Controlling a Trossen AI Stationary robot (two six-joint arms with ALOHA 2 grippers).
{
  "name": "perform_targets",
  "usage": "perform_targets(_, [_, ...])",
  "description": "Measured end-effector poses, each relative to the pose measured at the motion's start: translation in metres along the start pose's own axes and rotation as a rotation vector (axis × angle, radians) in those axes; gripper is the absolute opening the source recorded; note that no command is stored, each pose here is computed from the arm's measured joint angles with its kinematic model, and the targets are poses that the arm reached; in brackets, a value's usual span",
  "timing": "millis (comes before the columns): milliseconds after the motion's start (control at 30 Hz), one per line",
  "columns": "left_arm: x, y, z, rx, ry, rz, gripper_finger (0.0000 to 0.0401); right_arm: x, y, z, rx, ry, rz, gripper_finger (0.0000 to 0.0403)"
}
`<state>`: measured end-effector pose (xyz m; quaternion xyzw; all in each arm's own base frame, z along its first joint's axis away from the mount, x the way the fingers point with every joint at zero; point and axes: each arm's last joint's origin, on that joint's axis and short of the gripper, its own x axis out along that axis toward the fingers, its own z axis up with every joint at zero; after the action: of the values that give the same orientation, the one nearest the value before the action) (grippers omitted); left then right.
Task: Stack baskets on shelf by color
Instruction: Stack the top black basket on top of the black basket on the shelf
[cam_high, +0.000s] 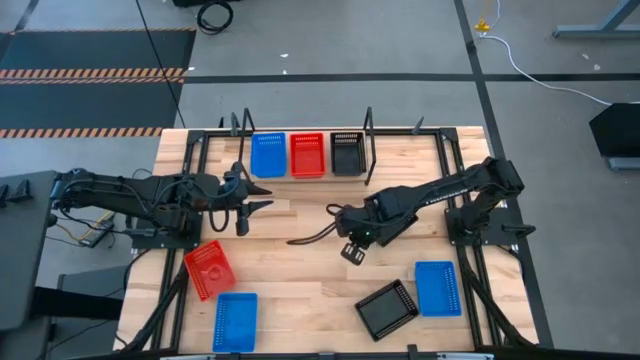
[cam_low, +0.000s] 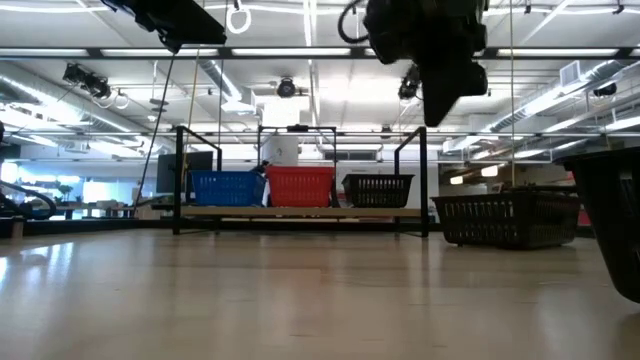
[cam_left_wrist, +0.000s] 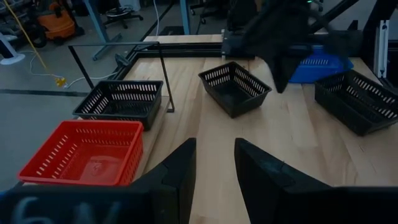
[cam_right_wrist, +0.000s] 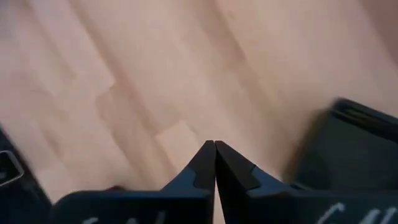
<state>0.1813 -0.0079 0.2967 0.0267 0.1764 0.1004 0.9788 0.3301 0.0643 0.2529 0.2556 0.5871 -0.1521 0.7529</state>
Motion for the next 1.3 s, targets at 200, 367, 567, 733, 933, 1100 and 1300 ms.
perform_targets(200, [0.0,0.0,0.0,0.0,0.001,0.0,0.0117,0.006,-0.02,-0.008,0.013,0.059,-0.191,0.0081])
perform_targets(367, [0.0,0.0,0.0,0.0,0.002,0.0,0.0117,0.027,-0.029,-0.015,0.02,0.071,-0.194,0.0154])
perform_targets(567, [0.0,0.0,0.0,0.0,0.002,0.0,0.0117,0.044,-0.038,-0.023,0.03,0.097,-0.215,0.0202])
perform_targets(733, [0.0,0.0,0.0,0.0,0.002,0.0,0.0117,0.057,-0.039,-0.025,0.029,0.057,-0.161,0.0204])
perform_targets(933, [0.0,0.0,0.0,-0.001,0.001,0.0,0.0117,0.074,-0.049,-0.031,0.024,0.034,-0.168,0.019])
perform_targets(1100, [0.0,0.0,0.0,0.0,0.001,0.0,0.0117,0.083,-0.059,-0.04,-0.025,0.059,-0.208,0.0148])
perform_targets(1300, [0.0,0.0,0.0,0.001,0.001,0.0,0.0117,0.085,-0.058,-0.04,-0.056,0.054,-0.186,0.0053])
